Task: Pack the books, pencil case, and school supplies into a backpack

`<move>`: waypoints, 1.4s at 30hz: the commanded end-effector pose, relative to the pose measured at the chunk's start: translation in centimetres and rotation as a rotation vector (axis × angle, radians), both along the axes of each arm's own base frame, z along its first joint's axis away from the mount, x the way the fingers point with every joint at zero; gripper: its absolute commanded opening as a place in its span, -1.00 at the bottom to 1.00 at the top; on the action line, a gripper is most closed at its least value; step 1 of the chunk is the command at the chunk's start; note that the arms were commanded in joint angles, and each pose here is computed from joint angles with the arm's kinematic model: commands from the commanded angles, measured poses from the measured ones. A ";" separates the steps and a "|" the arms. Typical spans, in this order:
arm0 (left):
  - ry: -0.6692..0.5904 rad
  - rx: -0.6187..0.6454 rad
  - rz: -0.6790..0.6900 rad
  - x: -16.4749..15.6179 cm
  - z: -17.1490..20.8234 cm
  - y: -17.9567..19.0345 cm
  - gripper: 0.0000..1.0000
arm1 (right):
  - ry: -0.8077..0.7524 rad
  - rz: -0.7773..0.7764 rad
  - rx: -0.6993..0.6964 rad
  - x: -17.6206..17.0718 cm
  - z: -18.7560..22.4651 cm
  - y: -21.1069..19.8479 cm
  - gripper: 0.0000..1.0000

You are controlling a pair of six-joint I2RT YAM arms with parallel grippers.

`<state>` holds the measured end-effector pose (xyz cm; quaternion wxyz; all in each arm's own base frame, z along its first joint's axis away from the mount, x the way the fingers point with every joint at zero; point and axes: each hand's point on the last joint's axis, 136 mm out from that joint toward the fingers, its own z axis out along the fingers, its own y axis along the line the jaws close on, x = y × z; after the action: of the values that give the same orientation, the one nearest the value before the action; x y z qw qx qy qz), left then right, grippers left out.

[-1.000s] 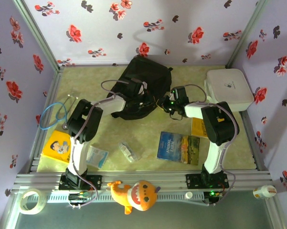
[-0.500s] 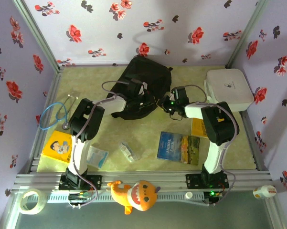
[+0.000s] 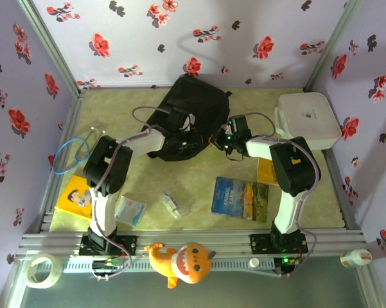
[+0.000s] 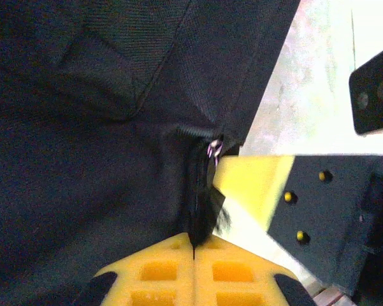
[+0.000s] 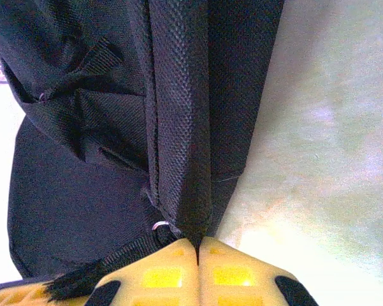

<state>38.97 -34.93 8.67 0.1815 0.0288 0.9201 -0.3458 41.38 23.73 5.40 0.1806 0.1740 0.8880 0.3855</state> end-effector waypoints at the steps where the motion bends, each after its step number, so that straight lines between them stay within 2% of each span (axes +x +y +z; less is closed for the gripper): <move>1: -0.021 0.121 -0.059 -1.7 1.5 2.9 -1.00 | 0.038 -0.114 -0.135 0.9 -1.8 -3.6 -0.92; 8: -0.003 0.199 -0.094 -3.3 1.5 4.5 -1.00 | 0.056 -0.143 -0.171 1.1 -2.2 -4.2 -0.92; 12: -0.007 0.264 -0.076 -3.3 1.2 6.1 -1.00 | 0.051 -0.147 -0.183 1.3 -2.0 -4.4 -0.92; 17: -0.026 0.271 -0.045 -2.9 1.9 7.4 -1.00 | 0.029 -0.146 -0.188 1.7 -1.1 -4.4 -0.90; 22: -0.032 0.193 -0.079 -2.8 2.6 5.8 -1.00 | -0.017 -0.091 -0.041 1.0 2.4 -2.2 -0.62; 26: -0.045 0.158 -0.092 -2.6 3.1 4.8 -1.00 | 0.037 -0.122 0.059 -1.3 3.8 -1.6 -0.21; 29: -0.044 0.144 -0.101 -2.6 3.1 4.4 -1.00 | 0.101 -0.139 0.136 -2.9 3.8 -0.3 0.02; 36: -0.039 0.139 -0.112 -2.9 3.0 4.2 -1.00 | 0.189 -0.137 0.241 -4.4 4.1 3.6 0.20; 42: -0.036 0.141 -0.114 -3.2 2.8 4.3 -1.00 | 0.242 -0.191 0.154 -4.7 1.5 3.6 0.18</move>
<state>35.99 -30.14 10.85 0.1699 0.0872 0.9413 -0.2782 36.05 27.72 7.85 0.0932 0.2850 0.8510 0.4312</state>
